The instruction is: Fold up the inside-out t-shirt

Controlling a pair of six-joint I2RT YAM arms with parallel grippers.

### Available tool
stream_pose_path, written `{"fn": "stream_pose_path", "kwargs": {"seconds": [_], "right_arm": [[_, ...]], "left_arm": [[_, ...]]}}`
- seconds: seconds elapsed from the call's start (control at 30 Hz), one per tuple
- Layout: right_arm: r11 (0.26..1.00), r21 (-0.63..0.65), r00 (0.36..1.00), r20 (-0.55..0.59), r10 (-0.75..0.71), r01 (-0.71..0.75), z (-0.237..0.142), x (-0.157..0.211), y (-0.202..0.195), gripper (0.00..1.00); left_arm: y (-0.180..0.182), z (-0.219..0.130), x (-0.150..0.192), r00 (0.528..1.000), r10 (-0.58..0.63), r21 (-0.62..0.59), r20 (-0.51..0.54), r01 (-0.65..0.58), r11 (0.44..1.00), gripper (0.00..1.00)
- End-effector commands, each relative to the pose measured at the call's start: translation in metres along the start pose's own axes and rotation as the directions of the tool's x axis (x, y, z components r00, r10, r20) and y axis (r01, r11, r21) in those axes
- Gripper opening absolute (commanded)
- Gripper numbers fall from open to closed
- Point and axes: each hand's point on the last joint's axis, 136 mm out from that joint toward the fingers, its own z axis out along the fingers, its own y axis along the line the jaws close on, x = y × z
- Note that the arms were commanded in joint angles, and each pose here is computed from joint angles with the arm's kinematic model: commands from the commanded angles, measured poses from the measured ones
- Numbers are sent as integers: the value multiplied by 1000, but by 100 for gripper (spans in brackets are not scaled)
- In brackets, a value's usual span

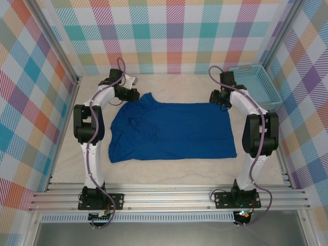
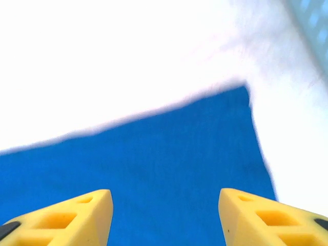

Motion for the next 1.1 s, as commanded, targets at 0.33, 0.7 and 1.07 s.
{"fn": "stream_pose_path", "kwargs": {"seconds": [0.33, 0.7, 1.07], "right_arm": [[977, 211, 984, -171, 46, -9, 67, -6, -47, 55], [976, 215, 966, -241, 91, -38, 100, -2, -62, 49], [984, 175, 971, -230, 64, -23, 105, -10, -59, 14]], "left_arm": [[-3, -2, -14, 999, 9, -2, 33, -9, 1000, 10], [-2, 0, -13, 1000, 7, 1, 28, -7, 1000, 10], [4, 3, -15, 1000, 1, -27, 20, 0, 1000, 11]]}}
